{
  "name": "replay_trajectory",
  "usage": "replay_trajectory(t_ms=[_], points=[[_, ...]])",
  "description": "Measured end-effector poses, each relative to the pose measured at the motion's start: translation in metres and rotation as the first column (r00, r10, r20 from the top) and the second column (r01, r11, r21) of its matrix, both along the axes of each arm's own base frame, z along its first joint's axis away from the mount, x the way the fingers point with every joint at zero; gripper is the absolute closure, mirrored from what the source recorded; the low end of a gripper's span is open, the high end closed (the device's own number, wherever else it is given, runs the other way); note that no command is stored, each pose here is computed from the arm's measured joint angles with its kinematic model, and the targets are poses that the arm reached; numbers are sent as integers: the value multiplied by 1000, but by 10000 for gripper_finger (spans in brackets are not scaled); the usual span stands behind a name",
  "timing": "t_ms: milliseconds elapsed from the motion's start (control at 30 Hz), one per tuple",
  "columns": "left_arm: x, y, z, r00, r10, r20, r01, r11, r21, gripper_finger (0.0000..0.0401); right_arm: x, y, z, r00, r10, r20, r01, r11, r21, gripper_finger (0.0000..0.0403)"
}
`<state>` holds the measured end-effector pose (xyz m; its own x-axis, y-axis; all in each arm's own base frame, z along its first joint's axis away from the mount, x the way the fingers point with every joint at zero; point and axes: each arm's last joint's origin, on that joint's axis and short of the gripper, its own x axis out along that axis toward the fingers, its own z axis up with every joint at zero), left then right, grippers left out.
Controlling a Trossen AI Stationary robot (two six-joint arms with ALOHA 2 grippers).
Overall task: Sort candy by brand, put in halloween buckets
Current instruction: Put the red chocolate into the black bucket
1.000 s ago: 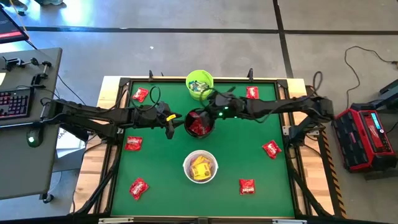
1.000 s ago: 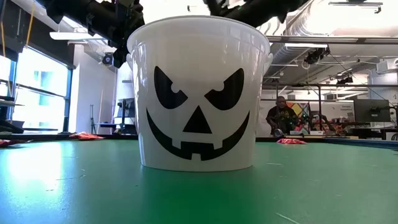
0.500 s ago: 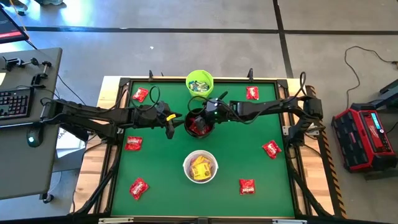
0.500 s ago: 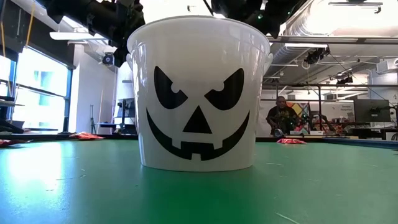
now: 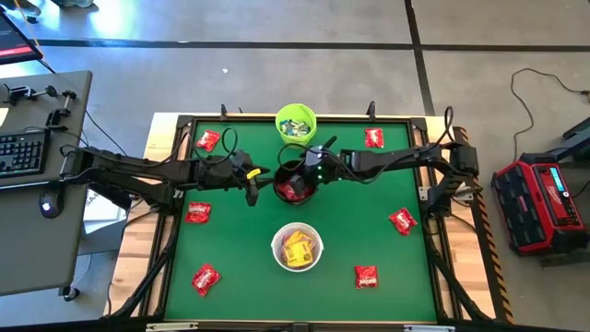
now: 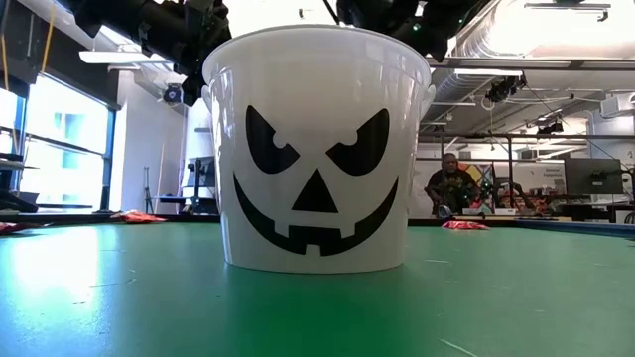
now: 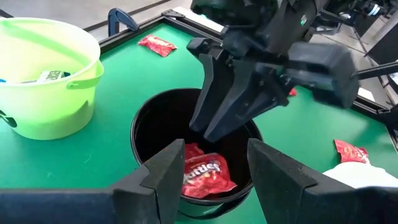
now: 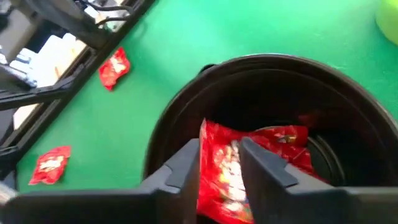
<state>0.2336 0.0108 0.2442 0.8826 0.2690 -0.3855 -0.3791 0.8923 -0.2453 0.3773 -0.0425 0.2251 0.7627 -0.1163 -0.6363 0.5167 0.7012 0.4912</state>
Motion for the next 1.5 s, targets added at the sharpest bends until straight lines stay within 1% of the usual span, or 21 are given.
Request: replay_trajectory(t_ms=[100, 167, 333, 400, 533, 633, 700, 767, 833, 967, 1067, 1233, 1367, 1433, 1500], points=[[0, 0, 0, 1000, 0, 0, 0, 1000, 0, 236, -4, 2, 10, 999, 18, 27, -18, 1000, -8, 276], [0, 0, 0, 1000, 0, 0, 0, 1000, -1, 236, -7, 3, 20, 998, 29, 53, -27, 999, -26, 265], [0, 0, 0, 1000, -1, 0, 1, 1000, -1, 236, -23, 7, 50, 994, 25, 106, -14, 995, -96, 258], [0, 0, 0, 1000, 0, 0, 0, 1000, -1, 236, -33, 9, 62, 994, 19, 107, -6, 992, -123, 258], [0, 0, 0, 1000, -1, 0, 1, 1000, -1, 236, -56, 18, 75, 999, 18, 38, -12, 989, -150, 258], [0, 0, 0, 1000, -1, -1, 1, 1000, -1, 236, -71, 28, 78, 996, 63, -57, -72, 984, -165, 258], [0, 0, 0, 1000, 0, -1, 0, 1000, -1, 236, -80, 37, 75, 984, 102, -144, -125, 978, -165, 258], [0, 0, 0, 1000, -1, -2, 1, 1000, -1, 236, -87, 46, 69, 962, 142, -232, -177, 974, -141, 258], [0, 0, 0, 1000, -1, -3, 1, 1000, 0, 236, -94, 55, 63, 929, 186, -320, -226, 969, -95, 258], [0, 0, 0, 1000, -1, -4, 1, 1000, -1, 236, -103, 77, 55, 870, 269, -413, -308, 951, -28, 258], [0, 0, 0, 1000, -1, -4, 1, 1000, -1, 236, -107, 97, 55, 842, 347, -414, -377, 926, 12, 258], [0, 0, 0, 1000, -1, -4, 1, 1000, -2, 236, -118, 139, 54, 781, 481, -398, -486, 869, 96, 258], [0, 0, 0, 1000, -1, -4, 1, 1000, -2, 236, -128, 173, 48, 736, 537, -412, -534, 835, 134, 258], [0, 0, 0, 1000, 0, -3, 0, 1000, -2, 236, -131, 189, 41, 718, 544, -434, -536, 830, 153, 258], [0, 0, -1, 1000, -9, -6, 9, 1000, -5, 236, -131, 204, 32, 715, 542, -442, -519, 835, 184, 258]])
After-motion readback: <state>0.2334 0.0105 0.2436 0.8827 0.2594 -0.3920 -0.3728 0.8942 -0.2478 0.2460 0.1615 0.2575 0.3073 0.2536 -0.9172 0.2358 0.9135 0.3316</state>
